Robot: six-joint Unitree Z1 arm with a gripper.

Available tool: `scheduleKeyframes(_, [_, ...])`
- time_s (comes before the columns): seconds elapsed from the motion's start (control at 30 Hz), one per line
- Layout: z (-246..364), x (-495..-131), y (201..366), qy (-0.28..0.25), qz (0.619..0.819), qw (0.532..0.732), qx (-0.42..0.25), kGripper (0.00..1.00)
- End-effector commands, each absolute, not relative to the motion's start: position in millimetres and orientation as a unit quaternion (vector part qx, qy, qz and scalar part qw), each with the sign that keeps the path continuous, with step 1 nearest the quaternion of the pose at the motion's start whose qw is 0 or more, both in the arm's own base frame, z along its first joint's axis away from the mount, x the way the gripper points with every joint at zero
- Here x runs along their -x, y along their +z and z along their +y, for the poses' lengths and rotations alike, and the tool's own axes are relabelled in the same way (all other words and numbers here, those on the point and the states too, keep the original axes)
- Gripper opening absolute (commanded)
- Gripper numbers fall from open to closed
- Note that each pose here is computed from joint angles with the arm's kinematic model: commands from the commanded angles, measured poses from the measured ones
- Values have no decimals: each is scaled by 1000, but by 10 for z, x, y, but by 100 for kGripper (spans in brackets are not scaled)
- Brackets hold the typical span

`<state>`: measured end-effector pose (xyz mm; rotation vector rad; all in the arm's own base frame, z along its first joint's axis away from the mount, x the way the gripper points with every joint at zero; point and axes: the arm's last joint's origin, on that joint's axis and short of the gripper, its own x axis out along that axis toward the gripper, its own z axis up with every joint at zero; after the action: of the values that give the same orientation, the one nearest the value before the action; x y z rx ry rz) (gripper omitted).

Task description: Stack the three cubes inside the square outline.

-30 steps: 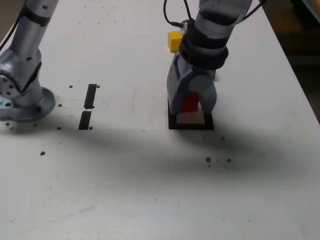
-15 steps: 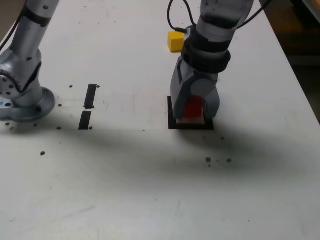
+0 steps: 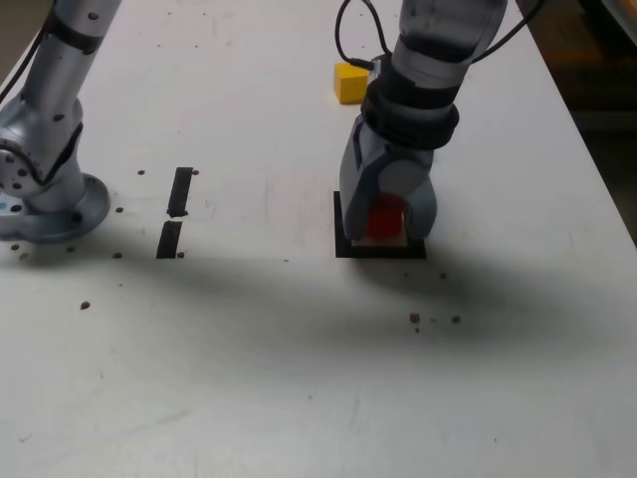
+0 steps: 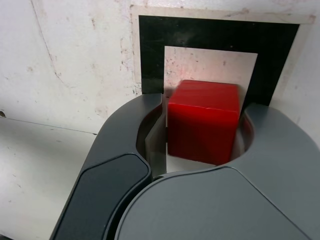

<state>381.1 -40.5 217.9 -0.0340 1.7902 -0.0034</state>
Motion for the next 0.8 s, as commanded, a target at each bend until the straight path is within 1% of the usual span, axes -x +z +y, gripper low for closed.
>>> scheduleKeyframes(0.0, [-397,-3792,2263,2,778,628,11,88])
scheduleKeyframes(0.07, [-390,-3767,2320,6,780,625,8,96])
scheduleKeyframes(0.13, [-383,-3737,2381,11,785,619,6,99])
scheduleKeyframes(0.23, [-381,-3710,2452,13,790,613,7,100])
scheduleKeyframes(0.37, [-380,-3677,2550,13,792,611,10,100])
scheduleKeyframes(0.43, [-355,-3636,2631,17,792,611,9,100])
scheduleKeyframes(0.53, [-224,-3533,2812,31,787,616,12,100])
scheduleKeyframes(0.63, [20,-3412,3007,37,774,632,18,100])
scheduleKeyframes(0.77, [441,-3270,3177,41,759,649,32,100])
